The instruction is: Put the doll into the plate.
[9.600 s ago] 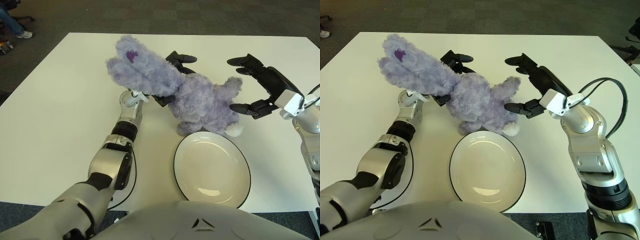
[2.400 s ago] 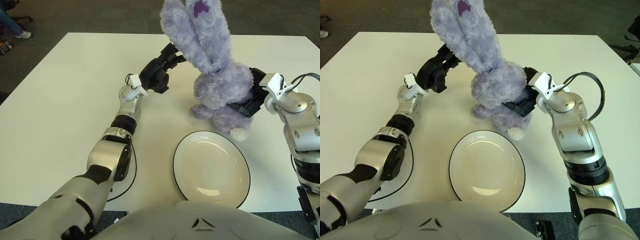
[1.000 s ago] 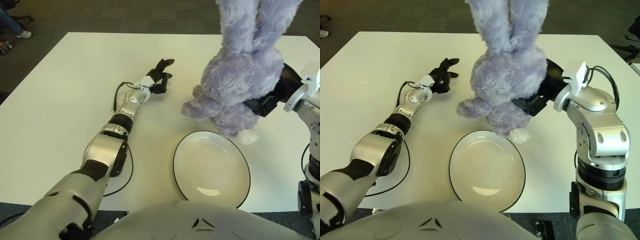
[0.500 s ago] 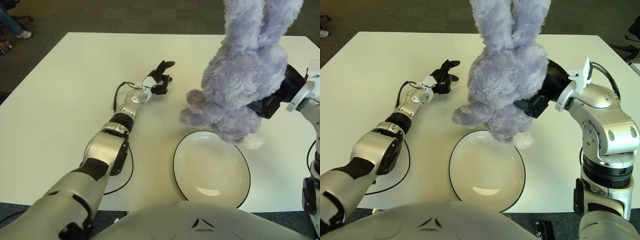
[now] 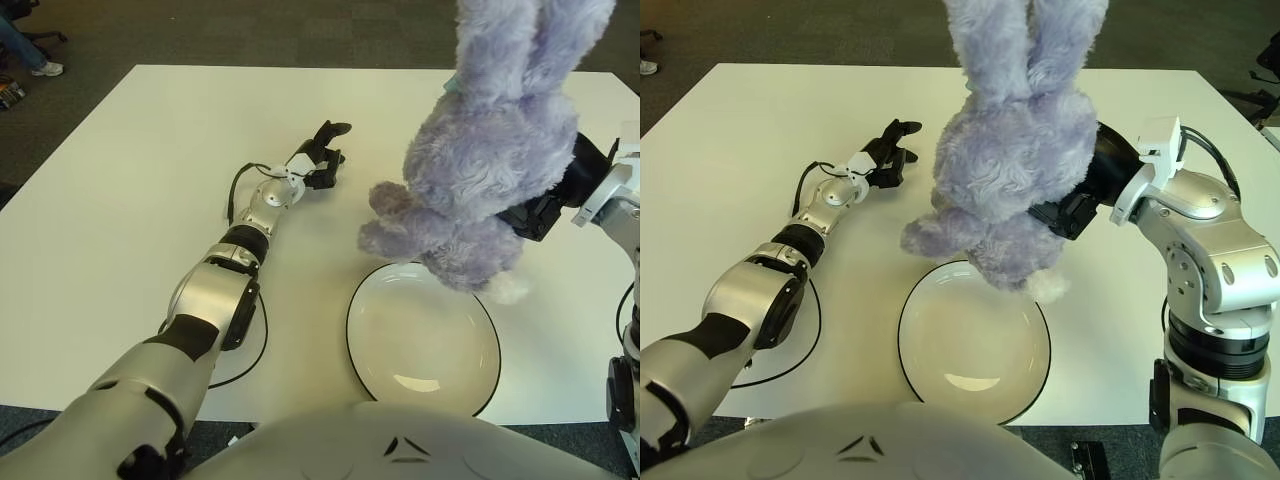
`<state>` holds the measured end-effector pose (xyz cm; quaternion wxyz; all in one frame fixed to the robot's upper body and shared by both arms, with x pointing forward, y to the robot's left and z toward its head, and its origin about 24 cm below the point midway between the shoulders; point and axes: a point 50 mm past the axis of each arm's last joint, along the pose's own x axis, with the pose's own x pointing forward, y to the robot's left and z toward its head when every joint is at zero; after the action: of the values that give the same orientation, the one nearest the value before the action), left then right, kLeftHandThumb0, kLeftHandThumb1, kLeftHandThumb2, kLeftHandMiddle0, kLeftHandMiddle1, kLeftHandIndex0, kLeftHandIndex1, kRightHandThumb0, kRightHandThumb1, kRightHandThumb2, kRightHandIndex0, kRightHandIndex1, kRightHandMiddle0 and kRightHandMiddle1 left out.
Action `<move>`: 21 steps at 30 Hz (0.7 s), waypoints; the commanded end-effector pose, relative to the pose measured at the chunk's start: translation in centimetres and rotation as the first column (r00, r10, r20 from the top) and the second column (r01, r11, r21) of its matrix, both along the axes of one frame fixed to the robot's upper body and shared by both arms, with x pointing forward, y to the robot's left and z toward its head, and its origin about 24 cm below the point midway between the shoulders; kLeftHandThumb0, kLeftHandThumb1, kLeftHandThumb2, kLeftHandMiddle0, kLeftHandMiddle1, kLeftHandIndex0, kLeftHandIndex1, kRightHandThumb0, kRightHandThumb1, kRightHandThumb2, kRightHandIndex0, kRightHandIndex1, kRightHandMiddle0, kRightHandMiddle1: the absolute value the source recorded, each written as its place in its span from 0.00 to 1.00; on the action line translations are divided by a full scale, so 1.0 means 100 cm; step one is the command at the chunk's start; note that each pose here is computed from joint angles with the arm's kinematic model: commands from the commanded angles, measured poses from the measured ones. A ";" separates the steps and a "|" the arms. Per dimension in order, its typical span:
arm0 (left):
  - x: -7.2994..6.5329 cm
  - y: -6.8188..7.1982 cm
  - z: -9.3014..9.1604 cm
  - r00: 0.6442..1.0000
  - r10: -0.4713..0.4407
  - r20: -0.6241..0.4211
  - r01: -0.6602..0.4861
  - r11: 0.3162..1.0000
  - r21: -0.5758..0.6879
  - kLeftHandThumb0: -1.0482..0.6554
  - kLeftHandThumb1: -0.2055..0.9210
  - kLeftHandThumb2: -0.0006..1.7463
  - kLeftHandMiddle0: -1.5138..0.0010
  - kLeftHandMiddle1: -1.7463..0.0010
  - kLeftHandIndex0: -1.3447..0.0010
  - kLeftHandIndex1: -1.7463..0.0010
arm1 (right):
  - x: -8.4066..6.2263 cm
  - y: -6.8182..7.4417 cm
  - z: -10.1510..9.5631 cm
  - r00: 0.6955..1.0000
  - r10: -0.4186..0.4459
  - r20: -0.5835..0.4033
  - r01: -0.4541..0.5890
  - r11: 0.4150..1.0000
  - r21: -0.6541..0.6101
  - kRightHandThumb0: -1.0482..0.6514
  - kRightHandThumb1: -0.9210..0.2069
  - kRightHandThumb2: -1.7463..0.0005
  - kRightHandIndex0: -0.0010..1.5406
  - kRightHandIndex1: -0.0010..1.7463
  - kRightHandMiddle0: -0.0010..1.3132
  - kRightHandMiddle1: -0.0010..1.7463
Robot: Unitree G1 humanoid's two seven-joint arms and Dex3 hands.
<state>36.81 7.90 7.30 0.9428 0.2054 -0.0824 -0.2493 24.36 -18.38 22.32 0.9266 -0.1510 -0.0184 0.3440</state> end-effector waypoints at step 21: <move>0.000 -0.005 0.001 1.000 -0.008 0.009 0.008 1.000 0.013 0.05 1.00 0.60 0.73 0.41 1.00 0.53 | -0.009 0.006 -0.009 0.990 0.139 -0.034 -0.133 0.981 0.140 0.61 0.69 0.22 0.45 1.00 0.63 0.72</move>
<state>36.76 7.66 7.28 0.9424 0.2064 -0.0838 -0.2497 23.25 -17.43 20.97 0.9037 -0.0668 -0.0280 0.4220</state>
